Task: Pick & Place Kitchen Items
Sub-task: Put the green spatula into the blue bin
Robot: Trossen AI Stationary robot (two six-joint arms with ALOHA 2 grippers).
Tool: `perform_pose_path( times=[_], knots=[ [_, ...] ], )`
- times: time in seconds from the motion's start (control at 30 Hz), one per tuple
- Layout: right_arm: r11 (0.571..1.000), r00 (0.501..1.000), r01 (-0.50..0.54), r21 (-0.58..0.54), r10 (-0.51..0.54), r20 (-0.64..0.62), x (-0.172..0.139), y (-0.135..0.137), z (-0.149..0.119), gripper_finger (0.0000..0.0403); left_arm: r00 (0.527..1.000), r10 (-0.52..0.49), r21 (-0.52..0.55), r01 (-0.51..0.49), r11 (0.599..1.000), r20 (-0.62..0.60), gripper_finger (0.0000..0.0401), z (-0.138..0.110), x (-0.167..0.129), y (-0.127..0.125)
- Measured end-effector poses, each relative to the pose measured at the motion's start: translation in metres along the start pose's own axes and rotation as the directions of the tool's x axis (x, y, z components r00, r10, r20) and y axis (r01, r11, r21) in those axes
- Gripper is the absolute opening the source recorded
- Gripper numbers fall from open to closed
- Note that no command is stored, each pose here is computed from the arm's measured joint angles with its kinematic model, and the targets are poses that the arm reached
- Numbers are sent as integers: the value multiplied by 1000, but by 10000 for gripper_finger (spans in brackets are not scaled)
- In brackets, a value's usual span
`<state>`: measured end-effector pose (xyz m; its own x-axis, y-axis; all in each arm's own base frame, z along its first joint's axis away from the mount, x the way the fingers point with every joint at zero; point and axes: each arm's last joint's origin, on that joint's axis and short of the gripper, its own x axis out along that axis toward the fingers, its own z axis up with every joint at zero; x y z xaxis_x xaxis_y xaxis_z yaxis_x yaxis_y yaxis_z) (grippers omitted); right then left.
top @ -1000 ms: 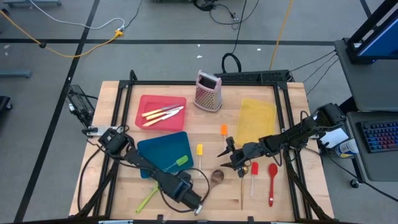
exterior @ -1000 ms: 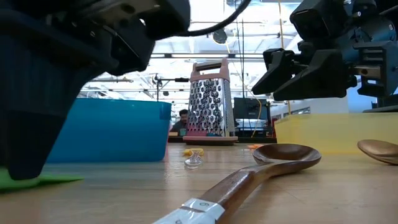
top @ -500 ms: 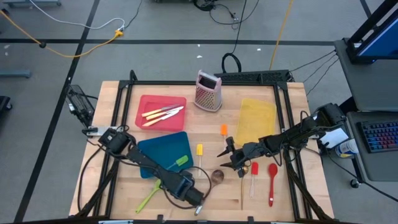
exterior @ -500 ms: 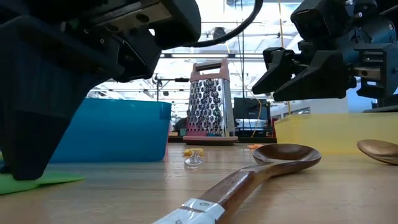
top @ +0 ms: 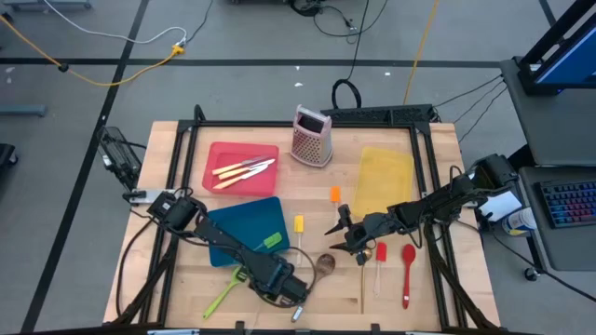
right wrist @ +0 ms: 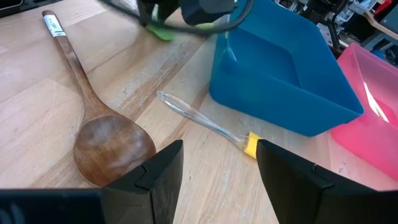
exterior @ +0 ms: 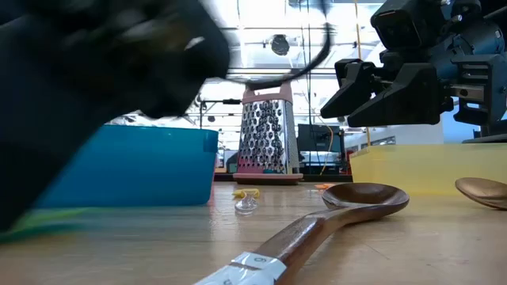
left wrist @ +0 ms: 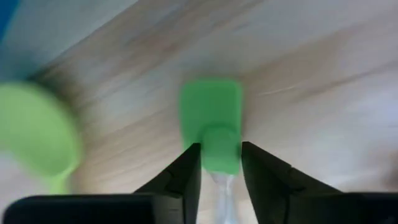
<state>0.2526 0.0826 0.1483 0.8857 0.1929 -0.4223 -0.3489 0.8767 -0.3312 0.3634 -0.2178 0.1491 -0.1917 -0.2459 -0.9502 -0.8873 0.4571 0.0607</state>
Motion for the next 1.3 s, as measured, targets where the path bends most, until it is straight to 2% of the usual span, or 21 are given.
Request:
perform_pose_path(
  times=[0.2,0.4,0.8,1.07,1.17,1.3],
  knots=[
    [1000,1000,0,0,0,0,0,0,0,196,996,84,-28,-85,996,-18,148,-1,0,8],
    [1000,1000,-1,0,1,0,0,0,0,196,996,90,-37,-89,995,26,155,-6,2,9],
    [1000,1000,-2,2,2,0,0,0,0,196,989,144,-159,-137,978,33,155,-38,19,20],
    [1000,1000,-3,1,3,0,0,0,0,196,994,86,-173,-73,982,68,154,-45,38,22],
    [1000,1000,-3,1,3,0,0,0,0,196,994,84,-185,-71,980,63,148,-44,40,23],
    [1000,1000,-2,1,2,0,0,0,0,196,995,79,-187,-67,980,55,108,-43,41,22]
  ],
)
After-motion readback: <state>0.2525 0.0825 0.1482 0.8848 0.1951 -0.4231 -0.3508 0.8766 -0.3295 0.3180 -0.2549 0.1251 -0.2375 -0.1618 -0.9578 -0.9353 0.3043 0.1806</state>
